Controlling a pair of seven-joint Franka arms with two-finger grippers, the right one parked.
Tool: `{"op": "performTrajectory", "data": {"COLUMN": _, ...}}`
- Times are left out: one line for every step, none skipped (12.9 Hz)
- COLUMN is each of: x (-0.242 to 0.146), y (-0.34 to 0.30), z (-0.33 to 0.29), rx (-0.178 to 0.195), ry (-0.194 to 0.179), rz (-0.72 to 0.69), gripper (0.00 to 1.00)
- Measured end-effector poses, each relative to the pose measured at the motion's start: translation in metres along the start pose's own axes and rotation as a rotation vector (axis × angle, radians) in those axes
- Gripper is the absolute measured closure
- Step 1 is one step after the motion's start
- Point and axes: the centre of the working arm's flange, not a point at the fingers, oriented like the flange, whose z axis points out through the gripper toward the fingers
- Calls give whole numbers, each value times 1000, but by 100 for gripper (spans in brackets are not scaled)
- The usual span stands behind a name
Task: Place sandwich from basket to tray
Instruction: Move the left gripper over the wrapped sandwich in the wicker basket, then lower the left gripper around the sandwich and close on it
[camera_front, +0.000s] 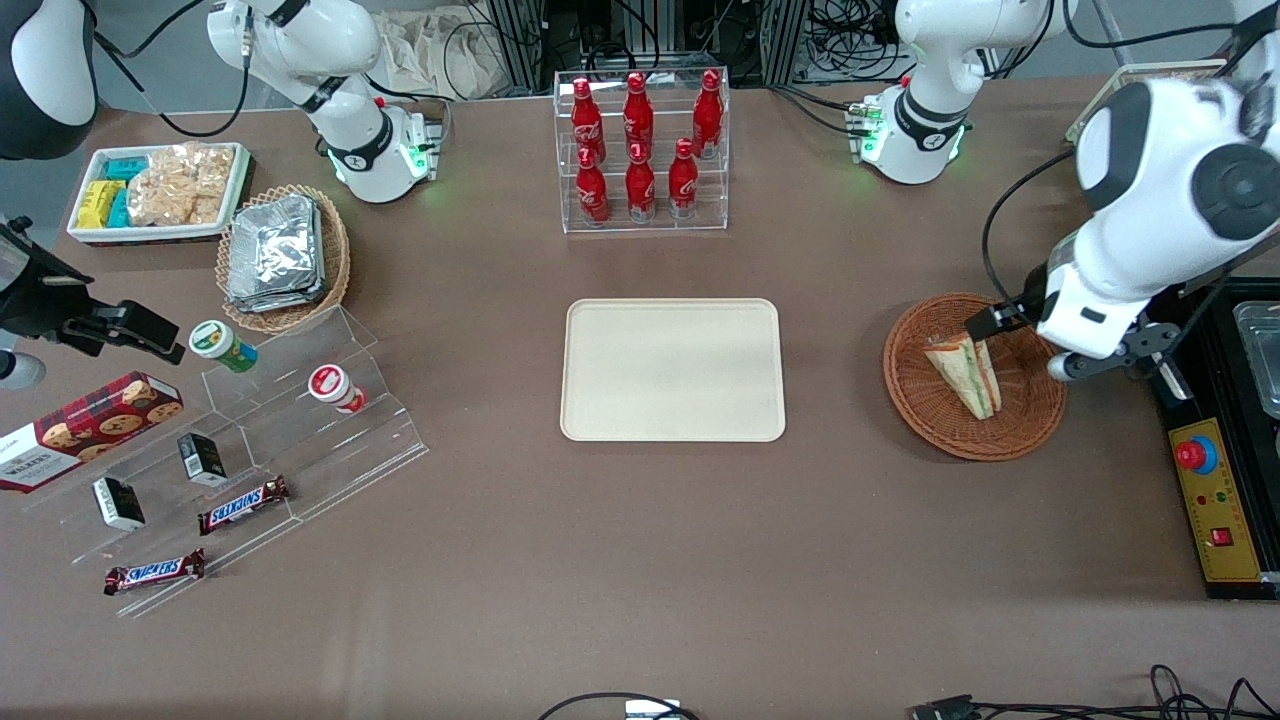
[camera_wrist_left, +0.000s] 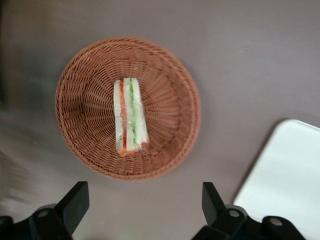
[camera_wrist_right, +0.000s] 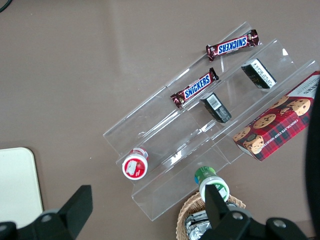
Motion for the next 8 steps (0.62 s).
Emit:
{"op": "performTrajectory", "data": {"x": -1, "y": -2, "z": 26, "rx": 22, "ry": 16, "rz": -43, "gripper": 0}}
{"op": "performTrajectory", "data": {"x": -4, "y": -4, "z": 49, "rx": 39, "ry": 26, "rz": -80, "gripper": 0}}
{"op": "performTrajectory", "data": {"x": -9, "y": -5, "z": 67, "rx": 48, "ry": 25, "rz": -100, "gripper": 0}}
{"op": "performTrajectory", "data": {"x": -12, "y": -8, "z": 80, "rx": 49, "ry": 23, "rz": -113, "gripper": 0}}
{"op": "performTrajectory", "data": {"x": -11, "y": -13, "z": 91, "rx": 46, "ry": 24, "rz": -128, "gripper": 0}}
{"op": "performTrajectory", "data": {"x": -7, "y": -22, "z": 104, "rx": 36, "ry": 30, "rz": -145, "gripper": 0}}
{"op": "performTrajectory", "data": {"x": -5, "y": -30, "z": 120, "rx": 23, "ry": 41, "rz": -159, "gripper": 0}}
{"op": "performTrajectory", "data": {"x": -6, "y": -37, "z": 138, "rx": 10, "ry": 52, "rz": -169, "gripper": 0}}
